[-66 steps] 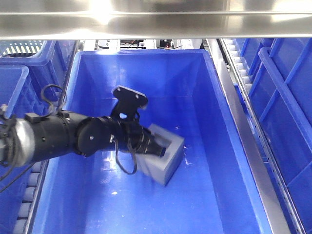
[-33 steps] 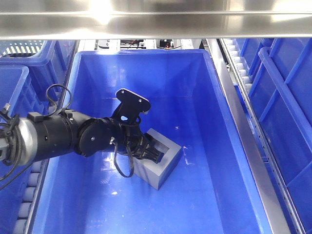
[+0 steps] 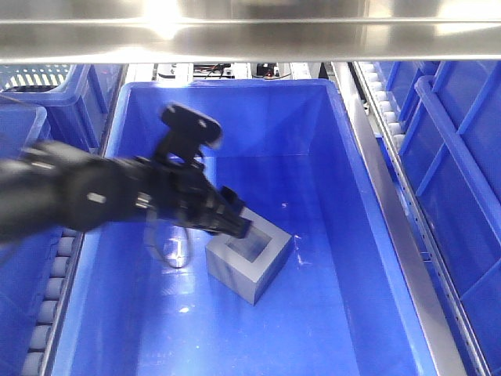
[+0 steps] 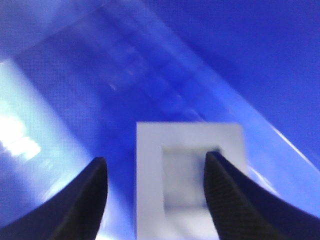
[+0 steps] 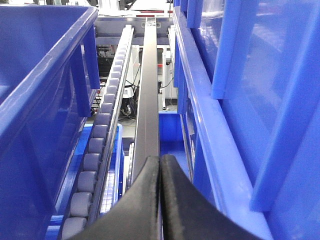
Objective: Sort gray base to blue bin
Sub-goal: 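Open the left gripper and withdraw it from the blue bin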
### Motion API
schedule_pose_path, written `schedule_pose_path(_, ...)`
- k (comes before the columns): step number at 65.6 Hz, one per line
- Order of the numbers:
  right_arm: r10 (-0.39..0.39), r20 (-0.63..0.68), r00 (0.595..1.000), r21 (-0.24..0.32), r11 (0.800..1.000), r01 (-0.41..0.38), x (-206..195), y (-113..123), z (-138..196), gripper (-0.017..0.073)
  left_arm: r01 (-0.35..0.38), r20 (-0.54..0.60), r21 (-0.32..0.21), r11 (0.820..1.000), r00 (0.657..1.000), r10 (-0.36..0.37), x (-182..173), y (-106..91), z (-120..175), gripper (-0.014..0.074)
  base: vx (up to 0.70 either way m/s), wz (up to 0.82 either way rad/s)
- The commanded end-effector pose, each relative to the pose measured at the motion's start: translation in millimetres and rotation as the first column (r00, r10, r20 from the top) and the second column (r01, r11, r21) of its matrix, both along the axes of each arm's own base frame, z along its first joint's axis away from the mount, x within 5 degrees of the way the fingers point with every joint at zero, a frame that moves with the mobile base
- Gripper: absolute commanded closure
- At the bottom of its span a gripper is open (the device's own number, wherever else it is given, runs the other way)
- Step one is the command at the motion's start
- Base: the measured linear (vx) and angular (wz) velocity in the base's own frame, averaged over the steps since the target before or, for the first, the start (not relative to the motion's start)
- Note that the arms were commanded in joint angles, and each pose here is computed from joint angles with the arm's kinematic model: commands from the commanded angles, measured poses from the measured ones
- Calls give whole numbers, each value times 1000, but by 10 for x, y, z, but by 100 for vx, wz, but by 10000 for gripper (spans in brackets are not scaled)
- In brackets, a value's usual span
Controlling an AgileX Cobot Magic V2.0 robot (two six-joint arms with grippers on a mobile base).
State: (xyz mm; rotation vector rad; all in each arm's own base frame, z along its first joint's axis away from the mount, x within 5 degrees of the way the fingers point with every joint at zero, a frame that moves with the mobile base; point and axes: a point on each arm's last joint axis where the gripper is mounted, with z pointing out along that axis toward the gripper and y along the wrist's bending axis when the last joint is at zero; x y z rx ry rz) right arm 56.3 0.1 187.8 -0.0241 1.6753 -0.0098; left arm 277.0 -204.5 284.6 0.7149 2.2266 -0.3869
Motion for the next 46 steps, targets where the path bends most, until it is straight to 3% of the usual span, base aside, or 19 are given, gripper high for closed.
schedule_pose_path(1,0,72,997,-11,1000,0,2,1,25,568,17,93,-53,998,996,-12,-115,77,391,175,0,0)
schedule_pose_path(7,0,72,997,-11,1000,0,2,1,25,568,28,91,-43,999,996,-24,-216,145,443,179,0,0)
schedule_pose_path(17,0,72,997,-11,1000,0,2,1,25,568,20,125,-69,997,992,-11,-424,301,418,193,0,0)
schedule_pose_path(34,0,72,997,-11,1000,0,2,1,25,568,16,173,-101,995,985,2,-935,676,309,218,0,0)
schedule_pose_path(46,0,72,997,-11,1000,0,2,1,25,568,24,242,-153,988,970,14,-1363,983,306,218,0,0)
